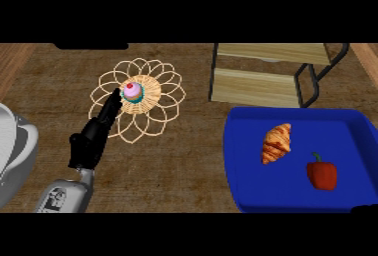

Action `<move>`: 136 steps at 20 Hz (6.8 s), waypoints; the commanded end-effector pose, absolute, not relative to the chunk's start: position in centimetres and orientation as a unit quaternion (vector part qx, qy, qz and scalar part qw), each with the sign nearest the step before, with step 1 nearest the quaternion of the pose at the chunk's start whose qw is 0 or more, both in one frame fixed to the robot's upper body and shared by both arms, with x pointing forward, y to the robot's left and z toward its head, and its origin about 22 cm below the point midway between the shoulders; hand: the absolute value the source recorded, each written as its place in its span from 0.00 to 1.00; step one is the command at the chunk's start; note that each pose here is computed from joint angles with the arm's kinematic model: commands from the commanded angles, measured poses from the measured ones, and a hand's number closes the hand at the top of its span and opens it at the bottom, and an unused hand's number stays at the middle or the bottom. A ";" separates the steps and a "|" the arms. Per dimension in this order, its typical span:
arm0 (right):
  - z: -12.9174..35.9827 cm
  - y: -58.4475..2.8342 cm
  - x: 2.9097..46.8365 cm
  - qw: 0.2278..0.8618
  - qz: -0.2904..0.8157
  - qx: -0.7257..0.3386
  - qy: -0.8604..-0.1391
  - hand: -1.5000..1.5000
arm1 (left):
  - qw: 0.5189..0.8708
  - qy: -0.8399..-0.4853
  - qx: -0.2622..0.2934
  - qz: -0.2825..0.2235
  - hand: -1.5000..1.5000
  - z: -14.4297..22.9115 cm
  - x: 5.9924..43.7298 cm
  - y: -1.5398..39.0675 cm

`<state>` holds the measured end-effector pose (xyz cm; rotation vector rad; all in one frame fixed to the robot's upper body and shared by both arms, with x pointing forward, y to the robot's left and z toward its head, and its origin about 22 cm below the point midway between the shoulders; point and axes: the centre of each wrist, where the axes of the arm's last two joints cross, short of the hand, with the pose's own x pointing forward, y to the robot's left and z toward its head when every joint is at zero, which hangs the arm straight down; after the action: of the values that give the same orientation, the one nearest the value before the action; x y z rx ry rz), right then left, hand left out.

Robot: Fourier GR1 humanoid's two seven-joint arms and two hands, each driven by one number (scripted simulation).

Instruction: Pick the bell pepper from the tray and place it in the tiered shelf

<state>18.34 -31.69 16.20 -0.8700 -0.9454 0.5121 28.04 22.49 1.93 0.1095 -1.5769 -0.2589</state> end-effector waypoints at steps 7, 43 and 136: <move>15.2 -29.1 19.4 0.759 0.236 -0.434 -0.424 0.00 | 0.693 -0.709 0.052 -0.117 0.50 0.2 27.1 21.3; 8.0 -28.8 22.4 0.780 0.262 -0.439 -0.361 0.00 | 0.694 -0.708 0.055 -0.117 0.50 -0.1 27.7 24.0; 33.2 -4.5 32.2 0.489 0.041 -0.600 -0.632 1.00 | 0.703 -0.701 0.041 -0.115 0.50 1.2 27.3 22.7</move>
<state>30.99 -3.38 32.12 -1.4166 -1.6564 0.1516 28.33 22.58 1.49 0.1034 -1.5705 -0.2590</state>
